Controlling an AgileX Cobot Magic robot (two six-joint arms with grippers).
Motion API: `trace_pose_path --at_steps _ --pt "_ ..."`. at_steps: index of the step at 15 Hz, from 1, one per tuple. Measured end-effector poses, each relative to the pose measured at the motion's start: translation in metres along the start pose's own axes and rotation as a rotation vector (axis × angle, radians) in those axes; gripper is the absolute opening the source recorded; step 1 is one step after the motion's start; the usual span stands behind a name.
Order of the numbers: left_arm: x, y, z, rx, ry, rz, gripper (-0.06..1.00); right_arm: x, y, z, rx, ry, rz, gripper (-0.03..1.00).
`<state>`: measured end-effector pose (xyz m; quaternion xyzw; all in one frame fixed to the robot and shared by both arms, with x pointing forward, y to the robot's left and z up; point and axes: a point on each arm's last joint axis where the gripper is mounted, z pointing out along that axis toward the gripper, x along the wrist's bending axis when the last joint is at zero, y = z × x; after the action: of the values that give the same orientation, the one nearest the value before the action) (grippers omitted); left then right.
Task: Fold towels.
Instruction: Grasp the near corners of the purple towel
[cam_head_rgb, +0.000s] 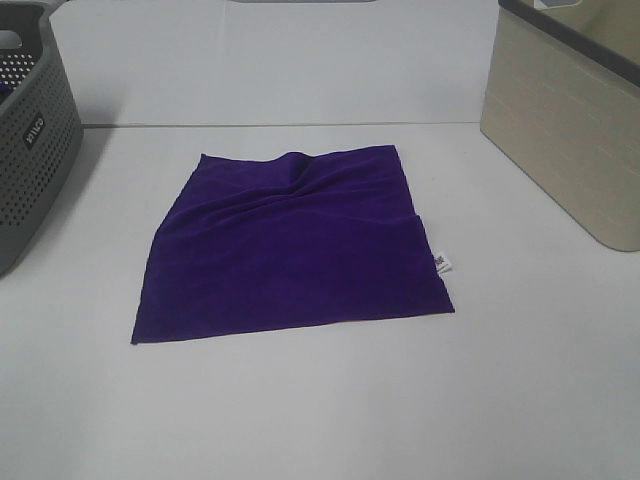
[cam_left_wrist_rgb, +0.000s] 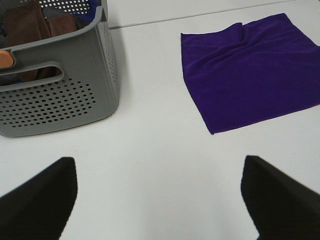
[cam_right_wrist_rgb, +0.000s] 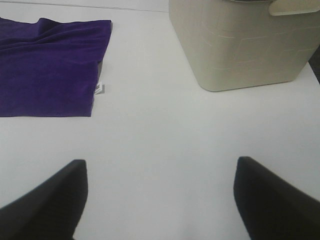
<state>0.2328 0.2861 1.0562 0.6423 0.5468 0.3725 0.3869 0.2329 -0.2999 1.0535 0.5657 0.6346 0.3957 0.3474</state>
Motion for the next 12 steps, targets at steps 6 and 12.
trace_pose_path --at_steps 6,12 --pt "0.0 0.0 0.0 0.0 0.0 0.0 0.82 0.0 0.0 0.0 0.0 0.0 0.0 0.79" --pt "0.0 0.0 0.0 0.0 0.0 0.0 0.82 0.0 0.0 0.0 0.0 0.0 0.0 0.79"
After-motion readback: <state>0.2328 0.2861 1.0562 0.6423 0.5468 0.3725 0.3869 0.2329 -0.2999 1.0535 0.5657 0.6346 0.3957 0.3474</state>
